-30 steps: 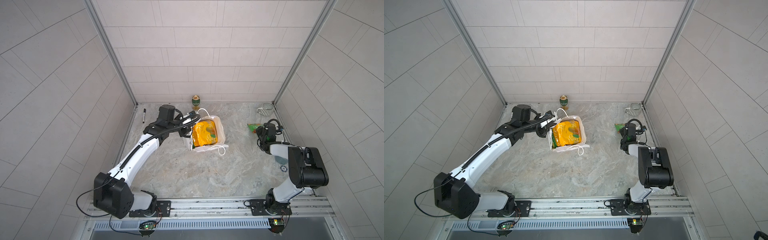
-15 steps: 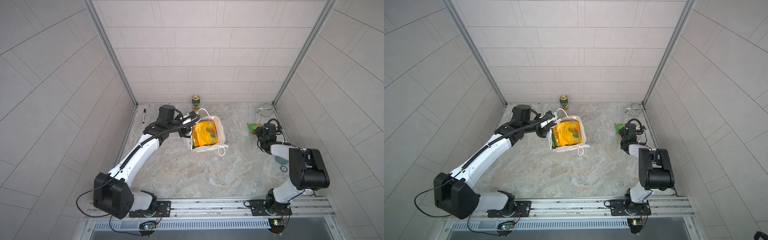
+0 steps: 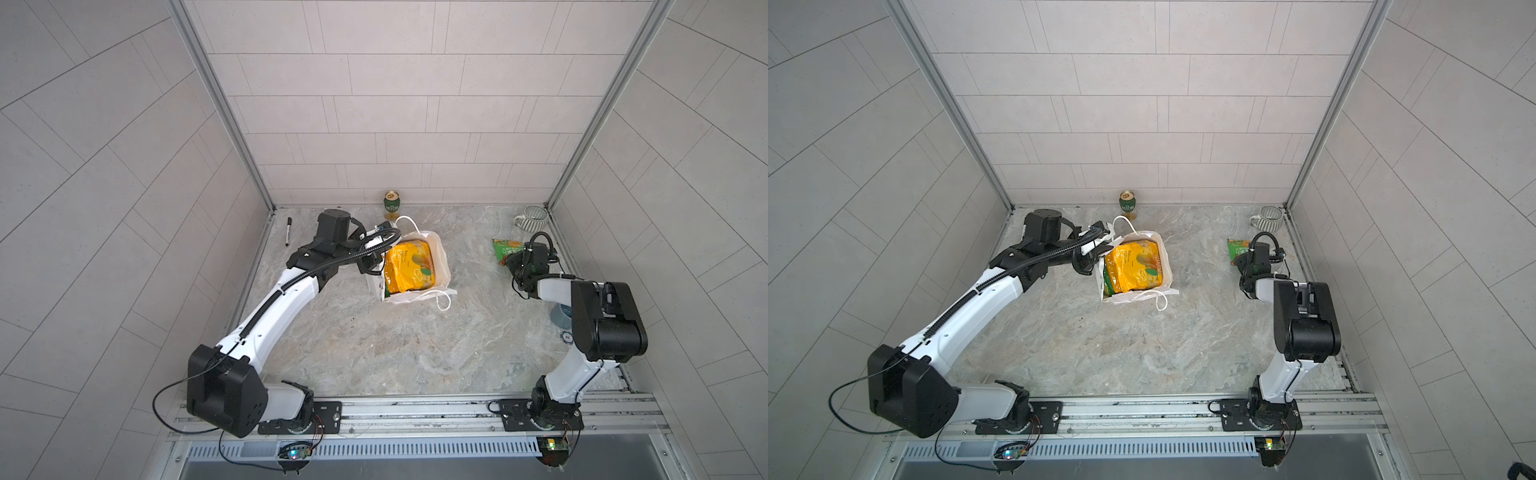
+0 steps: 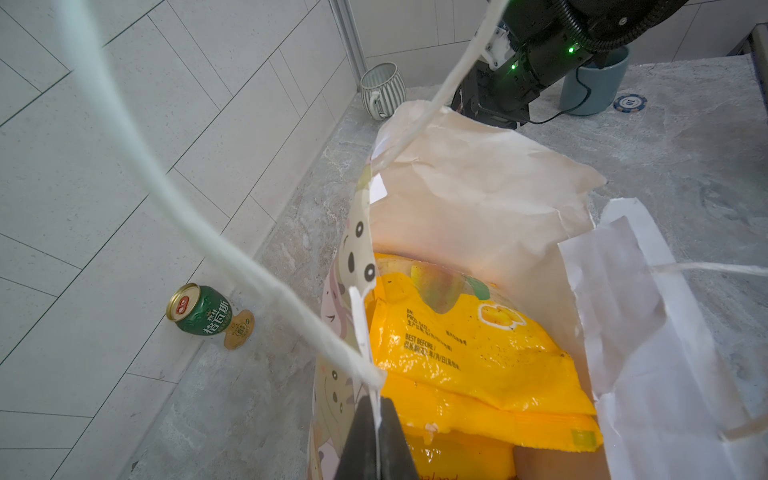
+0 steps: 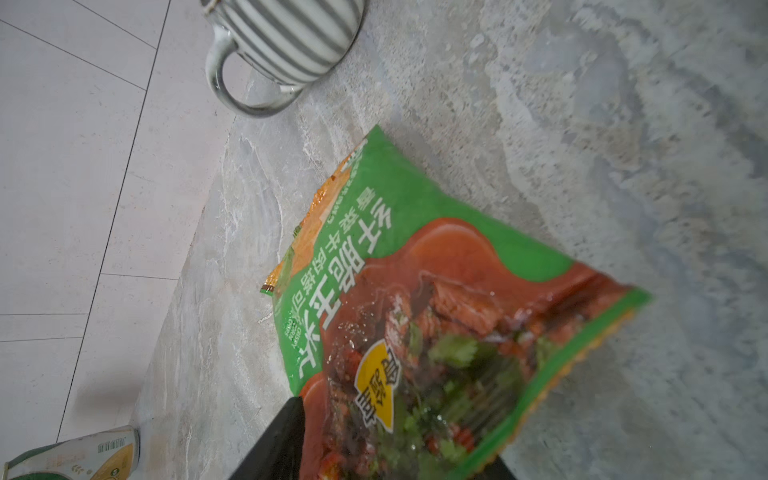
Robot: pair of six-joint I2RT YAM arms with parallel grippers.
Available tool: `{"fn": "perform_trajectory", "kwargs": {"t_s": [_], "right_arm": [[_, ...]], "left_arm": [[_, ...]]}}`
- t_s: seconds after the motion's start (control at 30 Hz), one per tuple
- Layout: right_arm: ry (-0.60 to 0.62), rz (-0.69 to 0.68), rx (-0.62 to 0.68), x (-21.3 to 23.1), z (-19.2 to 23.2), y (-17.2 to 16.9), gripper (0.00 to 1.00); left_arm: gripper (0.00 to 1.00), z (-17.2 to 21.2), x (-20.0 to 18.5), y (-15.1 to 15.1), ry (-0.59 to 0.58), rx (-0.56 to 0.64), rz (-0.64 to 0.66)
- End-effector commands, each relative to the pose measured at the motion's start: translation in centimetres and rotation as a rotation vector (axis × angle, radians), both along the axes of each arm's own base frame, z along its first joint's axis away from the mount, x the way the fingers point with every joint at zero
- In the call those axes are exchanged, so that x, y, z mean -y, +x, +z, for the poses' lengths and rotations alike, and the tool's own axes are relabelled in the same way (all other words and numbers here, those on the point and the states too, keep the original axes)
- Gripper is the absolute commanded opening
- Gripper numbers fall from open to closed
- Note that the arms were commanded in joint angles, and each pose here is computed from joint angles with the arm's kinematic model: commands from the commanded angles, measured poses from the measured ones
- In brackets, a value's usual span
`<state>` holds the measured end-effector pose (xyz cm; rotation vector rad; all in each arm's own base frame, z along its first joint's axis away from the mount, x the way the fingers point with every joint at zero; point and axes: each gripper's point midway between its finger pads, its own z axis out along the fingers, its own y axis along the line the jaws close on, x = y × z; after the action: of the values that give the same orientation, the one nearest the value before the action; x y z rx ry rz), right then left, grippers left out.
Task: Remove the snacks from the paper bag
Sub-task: 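Lower the green snack pack onto the table beside the bag, right gripper, then move the right gripper back over the bag and lower it inside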
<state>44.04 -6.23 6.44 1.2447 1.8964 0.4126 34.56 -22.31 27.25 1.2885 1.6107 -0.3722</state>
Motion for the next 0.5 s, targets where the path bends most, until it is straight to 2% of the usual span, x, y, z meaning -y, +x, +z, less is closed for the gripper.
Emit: {"fn": "perform_trajectory", "kwargs": {"t_s": [0.0,0.27,0.47], "right_arm": [[0.029,-0.009,0.020,-0.1,1.3,-0.2,0.54],[-0.048,0.001,0.029,0.4,5.6,-3.0,0.59],[-0.093,0.107,0.179,-1.0,12.3,-3.6,0.58]], "left_arm": [[0.00,0.6,0.6,-0.3,-0.022,0.025,-0.026],[0.00,0.7,0.6,-0.4,-0.025,0.026,-0.026],[0.00,1.1,0.7,-0.7,-0.041,0.025,-0.037]]}}
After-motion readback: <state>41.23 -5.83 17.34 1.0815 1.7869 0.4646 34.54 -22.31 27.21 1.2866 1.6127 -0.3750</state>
